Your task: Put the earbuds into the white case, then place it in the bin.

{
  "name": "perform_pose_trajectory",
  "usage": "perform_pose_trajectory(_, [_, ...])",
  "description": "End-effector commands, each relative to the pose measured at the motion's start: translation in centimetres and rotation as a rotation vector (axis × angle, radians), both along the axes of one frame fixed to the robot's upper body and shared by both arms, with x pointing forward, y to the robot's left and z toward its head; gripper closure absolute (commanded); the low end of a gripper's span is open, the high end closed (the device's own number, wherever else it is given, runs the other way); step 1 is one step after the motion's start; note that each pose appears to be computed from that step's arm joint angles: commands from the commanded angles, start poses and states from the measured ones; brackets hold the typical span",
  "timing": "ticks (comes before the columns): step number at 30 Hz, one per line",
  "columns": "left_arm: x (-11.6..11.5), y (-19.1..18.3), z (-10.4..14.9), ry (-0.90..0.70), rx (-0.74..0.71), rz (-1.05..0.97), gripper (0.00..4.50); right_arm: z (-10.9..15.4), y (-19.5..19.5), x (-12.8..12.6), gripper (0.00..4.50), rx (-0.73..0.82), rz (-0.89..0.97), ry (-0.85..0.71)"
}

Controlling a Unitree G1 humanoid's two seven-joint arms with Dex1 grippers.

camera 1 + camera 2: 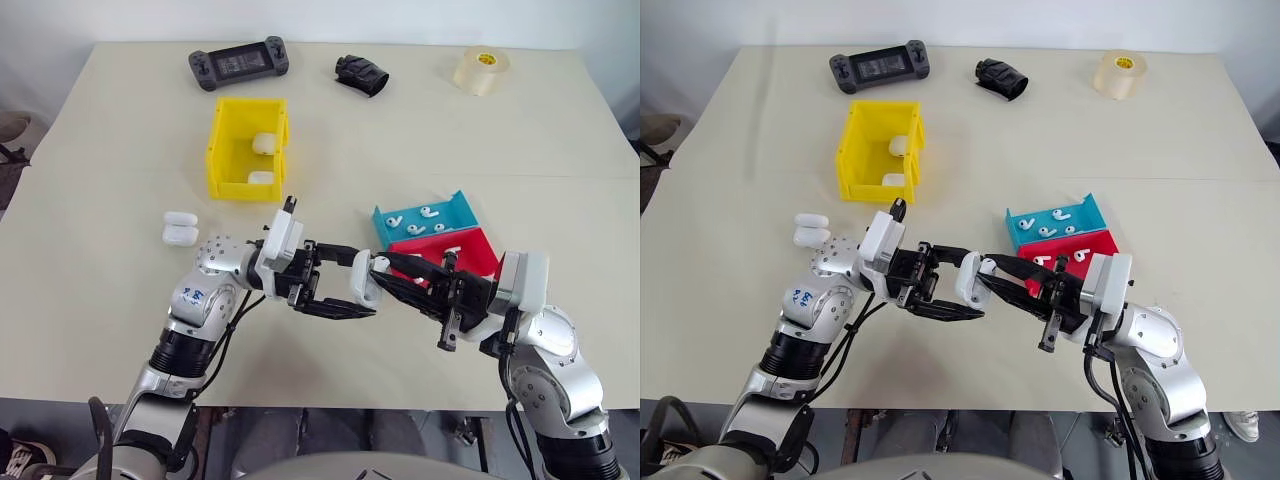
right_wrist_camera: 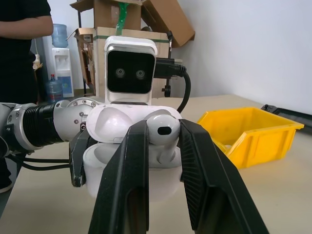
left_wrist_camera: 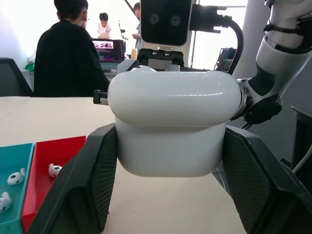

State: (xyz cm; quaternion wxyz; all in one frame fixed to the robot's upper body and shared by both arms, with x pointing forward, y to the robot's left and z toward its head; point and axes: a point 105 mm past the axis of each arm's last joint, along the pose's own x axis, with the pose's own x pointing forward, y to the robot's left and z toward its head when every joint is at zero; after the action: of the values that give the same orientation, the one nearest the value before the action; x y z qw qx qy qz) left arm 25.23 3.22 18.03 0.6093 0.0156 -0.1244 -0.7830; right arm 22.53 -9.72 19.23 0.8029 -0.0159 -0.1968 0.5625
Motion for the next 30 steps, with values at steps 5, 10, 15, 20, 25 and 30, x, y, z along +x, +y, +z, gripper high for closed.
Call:
perform_pose_trajectory(5, [-1.0,-0.1,1.9,-0.096,-0.076,-0.046,1.69,-1.0,-0.5,0.6,2.37,-0.049,-0.005,0.089])
perform_pose_trajectory(10, [-0.9,-0.1,1.9,-0.097,-0.081,-0.041,1.69,-0.6,-0.7,0.7,0.71,-0.045,-0.011,0.078])
perform_pose_trajectory(15, [-0.9,-0.2,2.0,-0.098,-0.086,-0.037,1.69,-0.3,-0.8,0.8,0.02,-0.040,-0.016,0.067])
perform_pose_trajectory(20, [-0.8,-0.1,1.9,-0.098,-0.083,-0.028,1.69,0.9,-1.2,0.5,0.02,0.014,-0.016,0.062])
perform_pose_trajectory(25, [-0.4,0.3,1.5,-0.111,-0.054,0.010,1.69,1.3,-4.0,-0.2,0.02,-0.008,-0.112,0.064])
perform_pose_trajectory(30, [-0.7,0.9,1.1,-0.102,-0.034,0.025,1.69,0.2,-9.5,-0.6,0.02,-0.106,-0.306,0.078])
